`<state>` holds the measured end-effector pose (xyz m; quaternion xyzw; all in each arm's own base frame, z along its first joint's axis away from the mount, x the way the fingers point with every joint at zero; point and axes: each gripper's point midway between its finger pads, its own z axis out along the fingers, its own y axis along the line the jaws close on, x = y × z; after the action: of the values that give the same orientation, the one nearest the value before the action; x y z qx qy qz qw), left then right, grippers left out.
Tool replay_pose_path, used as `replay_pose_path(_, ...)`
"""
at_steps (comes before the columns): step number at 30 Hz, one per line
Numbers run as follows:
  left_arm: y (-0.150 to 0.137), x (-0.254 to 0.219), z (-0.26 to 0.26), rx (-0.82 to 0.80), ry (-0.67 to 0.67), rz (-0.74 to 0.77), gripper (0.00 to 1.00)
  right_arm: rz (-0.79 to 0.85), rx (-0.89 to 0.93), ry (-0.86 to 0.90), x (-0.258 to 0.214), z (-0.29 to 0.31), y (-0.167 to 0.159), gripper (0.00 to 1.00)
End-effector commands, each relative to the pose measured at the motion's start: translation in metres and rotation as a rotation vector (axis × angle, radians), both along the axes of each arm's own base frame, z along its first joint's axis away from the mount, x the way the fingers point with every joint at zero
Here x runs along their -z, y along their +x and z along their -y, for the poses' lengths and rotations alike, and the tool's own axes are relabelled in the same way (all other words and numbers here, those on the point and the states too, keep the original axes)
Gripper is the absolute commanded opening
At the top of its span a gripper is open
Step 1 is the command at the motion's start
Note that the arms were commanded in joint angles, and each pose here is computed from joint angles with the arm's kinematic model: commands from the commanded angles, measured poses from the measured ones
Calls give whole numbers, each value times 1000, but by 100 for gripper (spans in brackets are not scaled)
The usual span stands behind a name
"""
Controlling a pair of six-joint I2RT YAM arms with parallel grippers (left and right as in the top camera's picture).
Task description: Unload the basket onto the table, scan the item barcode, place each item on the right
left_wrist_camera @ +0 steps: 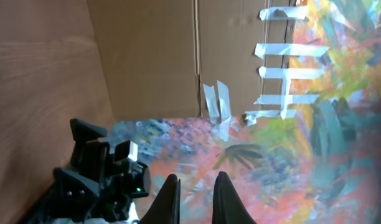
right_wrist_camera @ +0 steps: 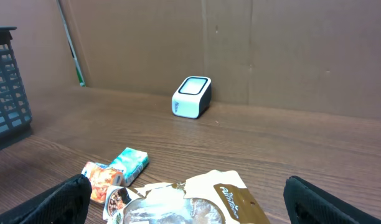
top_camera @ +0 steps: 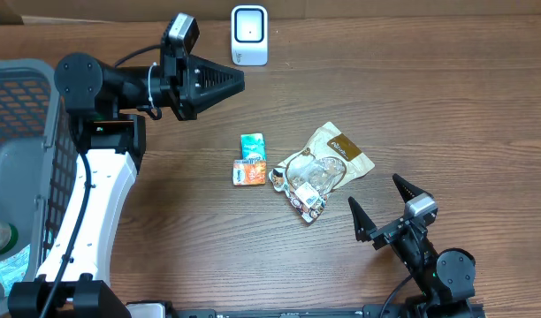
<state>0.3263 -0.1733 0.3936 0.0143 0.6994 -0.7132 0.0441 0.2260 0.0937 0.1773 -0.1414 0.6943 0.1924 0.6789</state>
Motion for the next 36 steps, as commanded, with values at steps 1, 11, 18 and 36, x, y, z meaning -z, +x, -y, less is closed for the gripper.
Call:
replay_pose_path(1,-1,-6,0,-11,2,158,4,3,-2,4,2,-1,0,100)
replay_pose_path(11,3,-8,0,-35,2,287,4,3,-2,4,2,-1,0,100)
replay_pose_path(18,0,-6,0,-24,14,451,4,3,-2,4,2,-1,0,100)
replay_pose_path(36,-2,11,0,47,33,652,71,3,-2,4,2,-1,0,100)
